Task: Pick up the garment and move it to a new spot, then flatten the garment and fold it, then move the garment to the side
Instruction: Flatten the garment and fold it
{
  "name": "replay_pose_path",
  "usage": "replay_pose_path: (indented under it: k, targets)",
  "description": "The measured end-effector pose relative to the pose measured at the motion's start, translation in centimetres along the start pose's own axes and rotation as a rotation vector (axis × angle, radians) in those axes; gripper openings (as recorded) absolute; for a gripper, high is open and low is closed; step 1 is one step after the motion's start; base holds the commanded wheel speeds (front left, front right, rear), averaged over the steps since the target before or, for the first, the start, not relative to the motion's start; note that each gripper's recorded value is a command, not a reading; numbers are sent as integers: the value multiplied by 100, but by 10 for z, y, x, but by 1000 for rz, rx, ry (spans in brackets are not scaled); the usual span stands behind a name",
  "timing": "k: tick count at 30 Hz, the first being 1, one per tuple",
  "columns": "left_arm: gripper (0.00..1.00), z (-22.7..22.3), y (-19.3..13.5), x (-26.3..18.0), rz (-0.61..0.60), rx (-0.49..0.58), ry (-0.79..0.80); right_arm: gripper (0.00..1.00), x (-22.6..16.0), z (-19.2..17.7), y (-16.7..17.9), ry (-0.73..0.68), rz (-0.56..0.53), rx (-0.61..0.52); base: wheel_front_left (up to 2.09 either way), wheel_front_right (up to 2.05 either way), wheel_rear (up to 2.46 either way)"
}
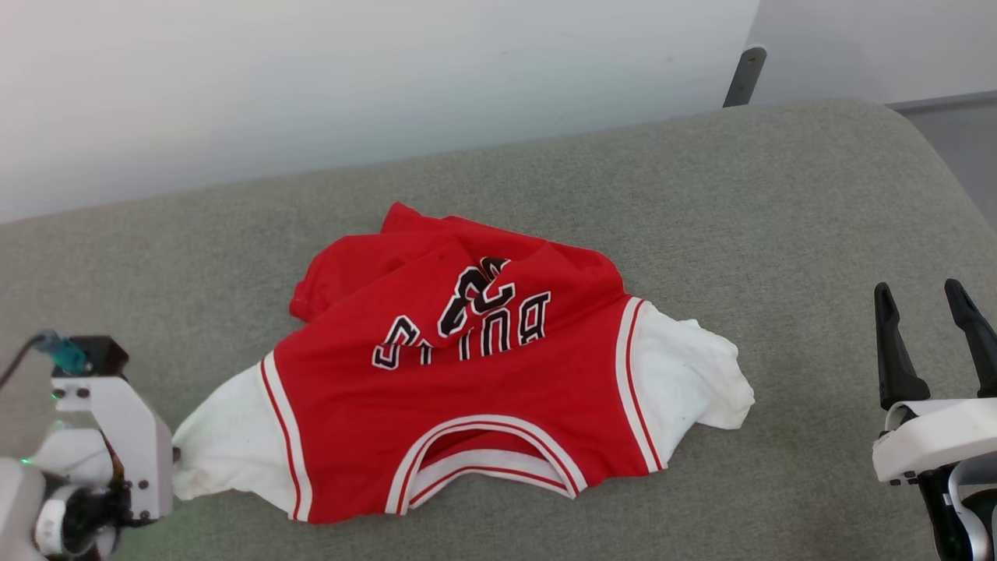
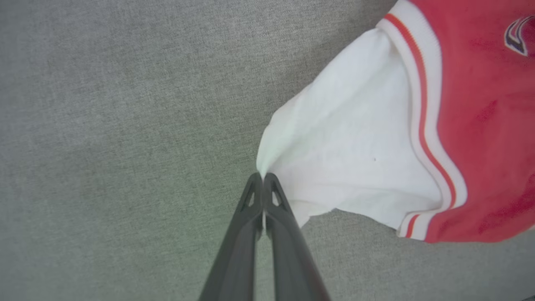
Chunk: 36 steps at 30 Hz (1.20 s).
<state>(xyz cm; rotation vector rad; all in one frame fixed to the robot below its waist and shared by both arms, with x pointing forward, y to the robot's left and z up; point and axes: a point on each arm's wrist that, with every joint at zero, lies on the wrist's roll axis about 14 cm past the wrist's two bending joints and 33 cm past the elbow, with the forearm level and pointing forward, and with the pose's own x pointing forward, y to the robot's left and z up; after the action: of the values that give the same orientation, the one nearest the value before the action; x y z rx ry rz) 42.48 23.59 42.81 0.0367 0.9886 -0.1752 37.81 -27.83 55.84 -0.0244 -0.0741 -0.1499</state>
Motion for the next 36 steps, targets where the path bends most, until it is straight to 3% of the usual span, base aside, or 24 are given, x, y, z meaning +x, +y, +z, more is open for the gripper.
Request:
replay_pose_path:
  k: [3,5,7,22,36]
  targets:
    - [2,-7,-2,9,-9,-14,6,100,0,-2,0,9,0,2,0,0,0]
    - [44,-8,-3,14,-14,-28,-1,100,0,-3,0,13,-1,5,0,0,0]
    - [100,-6,-3,17,-16,-30,-9,100,0,-4,0,14,-2,5,0,0,0]
    - [100,19,7,-1,15,-19,-47,100,6,-1,6,1,11,20,0,0,0]
    - [100,-27,10,24,36,-90,126,100,5,3,-4,-5,-19,15,0,0,0]
